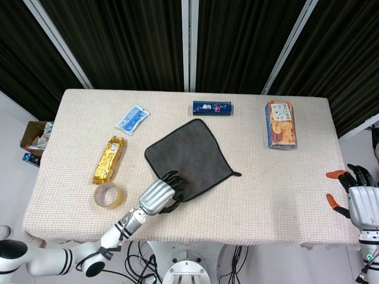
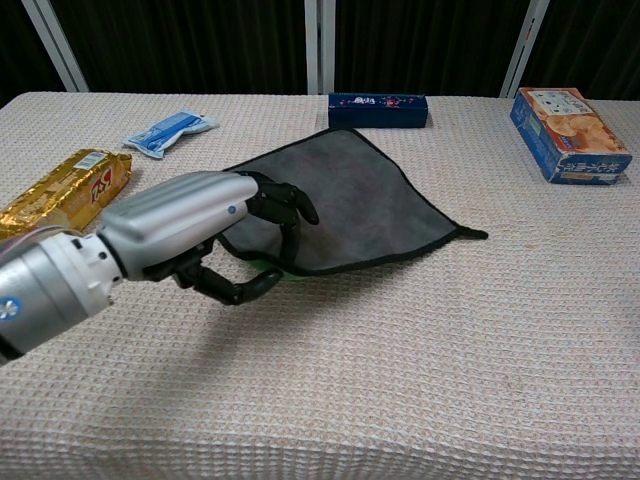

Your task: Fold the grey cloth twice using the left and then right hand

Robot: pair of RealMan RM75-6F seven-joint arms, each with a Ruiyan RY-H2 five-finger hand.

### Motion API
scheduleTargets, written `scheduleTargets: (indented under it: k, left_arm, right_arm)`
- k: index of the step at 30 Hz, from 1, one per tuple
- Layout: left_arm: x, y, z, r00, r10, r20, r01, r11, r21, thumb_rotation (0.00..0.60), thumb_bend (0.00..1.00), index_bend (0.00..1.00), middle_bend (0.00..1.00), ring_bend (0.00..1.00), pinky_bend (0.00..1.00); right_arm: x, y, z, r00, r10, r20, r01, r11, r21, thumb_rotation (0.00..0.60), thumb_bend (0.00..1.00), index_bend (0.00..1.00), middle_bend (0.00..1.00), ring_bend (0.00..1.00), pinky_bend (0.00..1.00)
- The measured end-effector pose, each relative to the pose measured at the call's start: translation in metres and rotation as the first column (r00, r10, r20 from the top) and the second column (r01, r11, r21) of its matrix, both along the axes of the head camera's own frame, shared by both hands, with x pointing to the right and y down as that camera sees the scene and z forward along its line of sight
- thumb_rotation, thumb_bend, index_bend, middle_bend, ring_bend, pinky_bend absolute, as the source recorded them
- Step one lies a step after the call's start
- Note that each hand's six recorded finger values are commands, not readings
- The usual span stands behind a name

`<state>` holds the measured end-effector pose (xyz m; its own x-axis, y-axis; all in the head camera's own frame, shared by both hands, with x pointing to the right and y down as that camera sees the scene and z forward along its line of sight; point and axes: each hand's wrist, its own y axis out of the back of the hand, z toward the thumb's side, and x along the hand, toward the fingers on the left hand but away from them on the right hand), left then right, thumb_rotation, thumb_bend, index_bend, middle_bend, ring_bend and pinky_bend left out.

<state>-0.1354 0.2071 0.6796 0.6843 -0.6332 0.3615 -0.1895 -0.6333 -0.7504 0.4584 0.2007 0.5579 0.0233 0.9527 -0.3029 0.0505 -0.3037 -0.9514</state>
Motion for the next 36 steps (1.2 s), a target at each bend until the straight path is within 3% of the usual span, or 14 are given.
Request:
scheduleTargets:
  k: [7,12,18,25,30,36]
  left_arm:
    - [-0.015,0.02,-0.026,0.999,0.05,0.001,-0.05,0.998,-0.042,0.6,0.56,0.67,0.23,0.22,0.13]
    - [-0.011,0.009,-0.028,0.997,0.071,0.018,-0.071,0.997,-0.041,0.6,0.56,0.66,0.23,0.21,0.13]
    - [0.01,-0.037,-0.018,0.995,0.075,0.061,-0.074,0.997,-0.021,0.6,0.56,0.65,0.23,0.21,0.13]
    - [0.03,-0.106,0.011,0.987,0.044,0.153,-0.036,0.998,-0.051,0.6,0.56,0.64,0.22,0.21,0.13]
    - [0.038,-0.139,0.03,0.975,0.025,0.221,-0.013,0.998,-0.058,0.6,0.56,0.64,0.22,0.2,0.13]
    - [0.052,-0.164,0.046,0.961,0.017,0.276,0.0,0.998,-0.061,0.6,0.56,0.64,0.22,0.2,0.13]
  right_arm:
    - [-0.001,0.001,0.0,1.0,-0.004,0.007,0.004,1.0,0.002,0.6,0.18,0.37,0.31,0.13,0.13]
    - [0.001,0.002,-0.001,1.0,-0.001,0.008,0.001,1.0,0.005,0.6,0.18,0.37,0.31,0.13,0.12]
    - [0.004,0.003,-0.003,1.0,0.006,0.006,-0.007,1.0,0.011,0.6,0.18,0.37,0.31,0.13,0.12]
    - [0.011,0.007,-0.006,1.0,0.029,-0.004,-0.029,1.0,0.011,0.6,0.18,0.37,0.31,0.13,0.12]
    - [0.013,0.008,-0.007,0.999,0.039,-0.013,-0.039,0.999,0.01,0.6,0.18,0.37,0.31,0.13,0.11]
    - [0.014,0.007,-0.008,0.999,0.045,-0.022,-0.044,0.999,0.007,0.6,0.18,0.37,0.31,0.13,0.11]
